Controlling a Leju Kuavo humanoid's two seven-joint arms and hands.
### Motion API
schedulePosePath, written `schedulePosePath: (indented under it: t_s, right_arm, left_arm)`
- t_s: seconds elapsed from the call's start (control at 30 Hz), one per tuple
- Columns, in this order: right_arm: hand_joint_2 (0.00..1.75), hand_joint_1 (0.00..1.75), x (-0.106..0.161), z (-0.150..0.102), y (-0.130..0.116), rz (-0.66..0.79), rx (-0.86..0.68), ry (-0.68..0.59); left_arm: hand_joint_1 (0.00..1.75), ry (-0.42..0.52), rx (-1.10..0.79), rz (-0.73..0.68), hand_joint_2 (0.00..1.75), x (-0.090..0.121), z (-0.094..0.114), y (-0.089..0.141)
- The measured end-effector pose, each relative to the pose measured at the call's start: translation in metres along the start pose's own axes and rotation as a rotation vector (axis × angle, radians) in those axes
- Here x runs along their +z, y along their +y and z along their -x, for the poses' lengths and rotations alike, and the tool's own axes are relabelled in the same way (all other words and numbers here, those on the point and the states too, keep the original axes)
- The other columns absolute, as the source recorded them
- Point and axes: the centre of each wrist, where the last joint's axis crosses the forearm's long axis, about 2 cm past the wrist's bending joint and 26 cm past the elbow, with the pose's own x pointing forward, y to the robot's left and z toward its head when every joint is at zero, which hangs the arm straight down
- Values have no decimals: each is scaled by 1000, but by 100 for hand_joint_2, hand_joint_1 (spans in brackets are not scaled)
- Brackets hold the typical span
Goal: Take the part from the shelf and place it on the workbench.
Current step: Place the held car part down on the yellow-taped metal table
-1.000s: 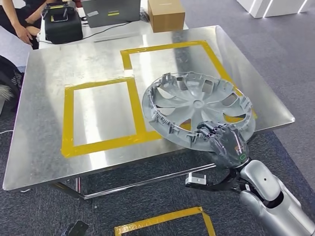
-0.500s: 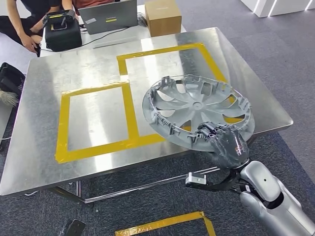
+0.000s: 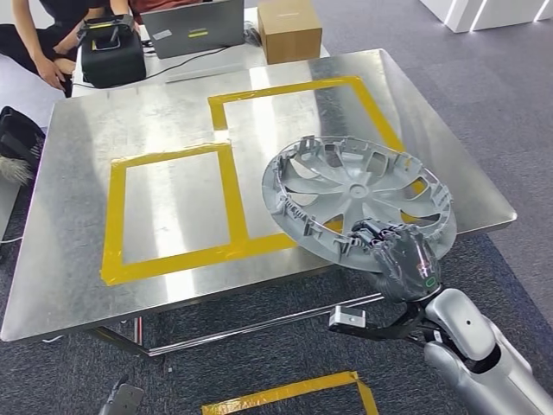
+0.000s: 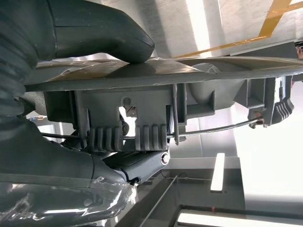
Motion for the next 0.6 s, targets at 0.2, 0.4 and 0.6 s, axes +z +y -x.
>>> schedulePosePath:
  t_s: [0.2, 0.4, 0.6]
  right_arm:
    - [175, 175, 1, 1, 0, -1, 4, 1]
    - [175, 175, 1, 1, 0, -2, 9, 0]
    - [175, 175, -6, 4, -4, 10, 22, -7]
  left_arm:
    - [0, 32, -4, 17, 175, -1, 2, 3]
    - [0, 84, -5, 32, 175, -1, 3, 5]
    - [0, 97, -18, 44, 175, -1, 4, 6]
